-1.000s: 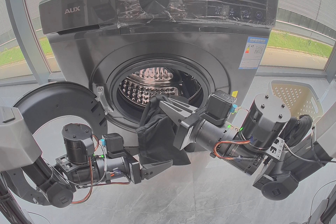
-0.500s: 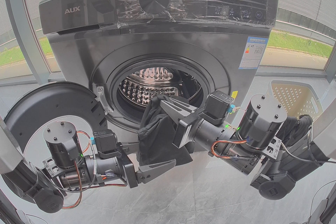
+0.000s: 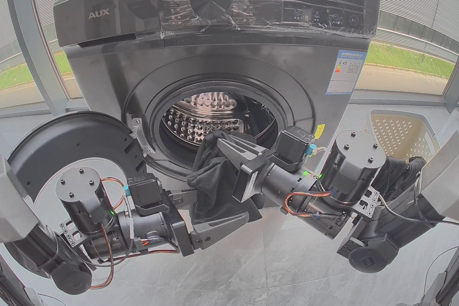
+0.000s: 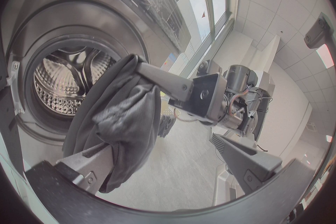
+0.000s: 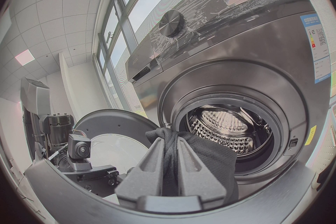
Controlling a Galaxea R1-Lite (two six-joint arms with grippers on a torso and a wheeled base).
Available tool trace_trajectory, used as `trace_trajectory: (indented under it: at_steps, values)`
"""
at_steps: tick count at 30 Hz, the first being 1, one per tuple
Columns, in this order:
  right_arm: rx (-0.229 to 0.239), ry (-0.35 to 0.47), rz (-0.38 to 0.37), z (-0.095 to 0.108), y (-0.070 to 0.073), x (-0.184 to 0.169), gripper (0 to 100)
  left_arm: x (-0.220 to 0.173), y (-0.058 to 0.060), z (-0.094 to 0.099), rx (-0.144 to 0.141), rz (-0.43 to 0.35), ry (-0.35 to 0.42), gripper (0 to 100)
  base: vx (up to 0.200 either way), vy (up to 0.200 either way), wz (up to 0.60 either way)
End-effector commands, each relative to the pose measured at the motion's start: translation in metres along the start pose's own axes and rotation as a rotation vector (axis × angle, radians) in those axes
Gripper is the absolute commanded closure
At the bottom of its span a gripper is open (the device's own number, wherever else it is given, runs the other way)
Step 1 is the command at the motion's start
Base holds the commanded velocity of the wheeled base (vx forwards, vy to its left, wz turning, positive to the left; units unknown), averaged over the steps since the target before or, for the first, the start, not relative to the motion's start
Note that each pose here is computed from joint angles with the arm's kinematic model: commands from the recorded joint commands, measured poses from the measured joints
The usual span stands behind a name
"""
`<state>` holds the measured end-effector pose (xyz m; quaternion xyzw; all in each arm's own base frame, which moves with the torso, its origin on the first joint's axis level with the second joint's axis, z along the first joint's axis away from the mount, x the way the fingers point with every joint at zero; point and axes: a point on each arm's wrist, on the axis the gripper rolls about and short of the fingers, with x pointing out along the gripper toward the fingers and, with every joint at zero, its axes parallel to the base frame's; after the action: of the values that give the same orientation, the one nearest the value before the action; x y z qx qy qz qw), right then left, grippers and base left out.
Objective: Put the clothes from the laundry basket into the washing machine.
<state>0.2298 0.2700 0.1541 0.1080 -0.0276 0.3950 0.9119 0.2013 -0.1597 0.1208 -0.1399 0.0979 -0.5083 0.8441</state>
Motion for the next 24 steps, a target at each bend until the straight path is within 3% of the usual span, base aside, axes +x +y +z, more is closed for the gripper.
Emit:
trace_trajectory:
  at_steps: [1,11,12,20,24]
  values:
    - [0.000,0.004,0.006,-0.002,0.002,0.001,100,0.010,0.010,-0.010,-0.004,0.013,0.013,0,0.000,0.000,0.00]
    - [0.002,-0.013,0.008,-0.001,0.002,0.001,100,0.018,0.017,-0.007,0.009,0.078,-0.023,0,0.000,0.000,0.00]
    - [0.002,-0.013,0.008,-0.001,0.002,0.001,100,0.018,0.018,-0.007,0.011,0.079,-0.025,100,0.000,0.000,0.00]
    - [0.003,-0.010,0.007,-0.002,0.002,0.000,100,0.020,0.018,0.002,0.027,0.145,-0.085,100,0.000,0.000,0.00]
    - [0.003,-0.005,0.006,-0.003,0.002,0.000,100,0.013,0.010,0.012,0.042,0.136,-0.122,100,0.000,0.000,0.00]
